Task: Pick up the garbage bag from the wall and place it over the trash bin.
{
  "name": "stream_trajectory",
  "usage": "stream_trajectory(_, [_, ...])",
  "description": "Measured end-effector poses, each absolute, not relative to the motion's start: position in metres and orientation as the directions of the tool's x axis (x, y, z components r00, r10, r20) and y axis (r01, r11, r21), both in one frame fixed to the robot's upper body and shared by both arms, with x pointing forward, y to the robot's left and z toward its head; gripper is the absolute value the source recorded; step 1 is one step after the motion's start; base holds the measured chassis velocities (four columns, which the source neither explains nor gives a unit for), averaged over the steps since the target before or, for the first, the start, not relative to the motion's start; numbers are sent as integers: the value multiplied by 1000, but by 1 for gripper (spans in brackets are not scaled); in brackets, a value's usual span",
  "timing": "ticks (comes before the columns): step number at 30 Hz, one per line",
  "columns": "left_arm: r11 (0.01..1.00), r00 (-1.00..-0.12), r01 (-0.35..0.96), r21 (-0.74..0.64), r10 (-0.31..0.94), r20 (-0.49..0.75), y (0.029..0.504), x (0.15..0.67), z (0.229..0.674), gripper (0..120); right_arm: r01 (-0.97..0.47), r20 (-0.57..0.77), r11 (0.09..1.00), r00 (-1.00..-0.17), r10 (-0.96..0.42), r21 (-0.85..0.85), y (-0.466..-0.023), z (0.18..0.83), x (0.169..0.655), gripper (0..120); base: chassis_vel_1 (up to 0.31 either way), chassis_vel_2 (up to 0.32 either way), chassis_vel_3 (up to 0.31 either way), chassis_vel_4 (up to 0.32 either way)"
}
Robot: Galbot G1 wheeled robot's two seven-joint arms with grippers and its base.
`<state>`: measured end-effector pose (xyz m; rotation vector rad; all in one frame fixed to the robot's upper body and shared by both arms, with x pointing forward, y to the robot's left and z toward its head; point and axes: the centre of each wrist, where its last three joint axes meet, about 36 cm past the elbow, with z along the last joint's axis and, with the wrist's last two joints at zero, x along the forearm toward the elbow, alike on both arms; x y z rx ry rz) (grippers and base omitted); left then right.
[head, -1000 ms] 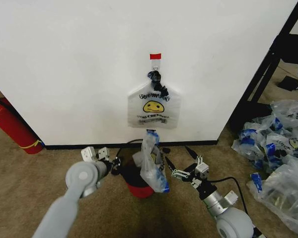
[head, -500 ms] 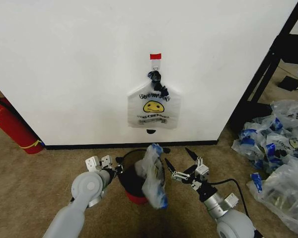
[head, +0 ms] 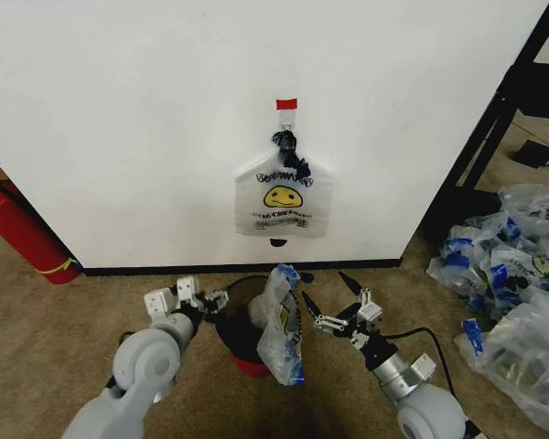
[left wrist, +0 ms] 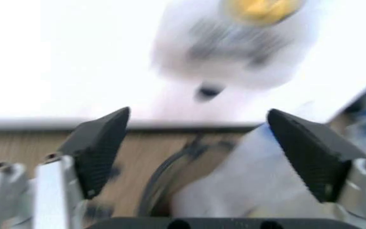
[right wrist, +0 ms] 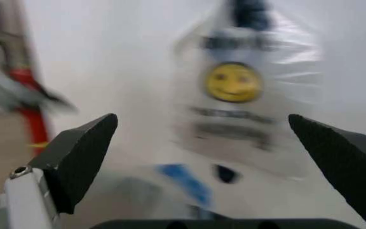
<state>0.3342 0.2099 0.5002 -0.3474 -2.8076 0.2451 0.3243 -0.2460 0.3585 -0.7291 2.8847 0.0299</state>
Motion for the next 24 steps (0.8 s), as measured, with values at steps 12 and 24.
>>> stream_trajectory(12, [897, -825, 379, -228, 439, 355, 167, 310, 509, 100, -238, -62, 971, -970, -236, 33, -254, 349, 335, 100, 0, 0, 0, 0])
stream_trajectory(24, [922, -766, 298, -247, 385, 515, 142, 343, 480, 94, -262, -43, 964, -965, -260, 48, -244, 344, 329, 100, 0, 0, 0, 0])
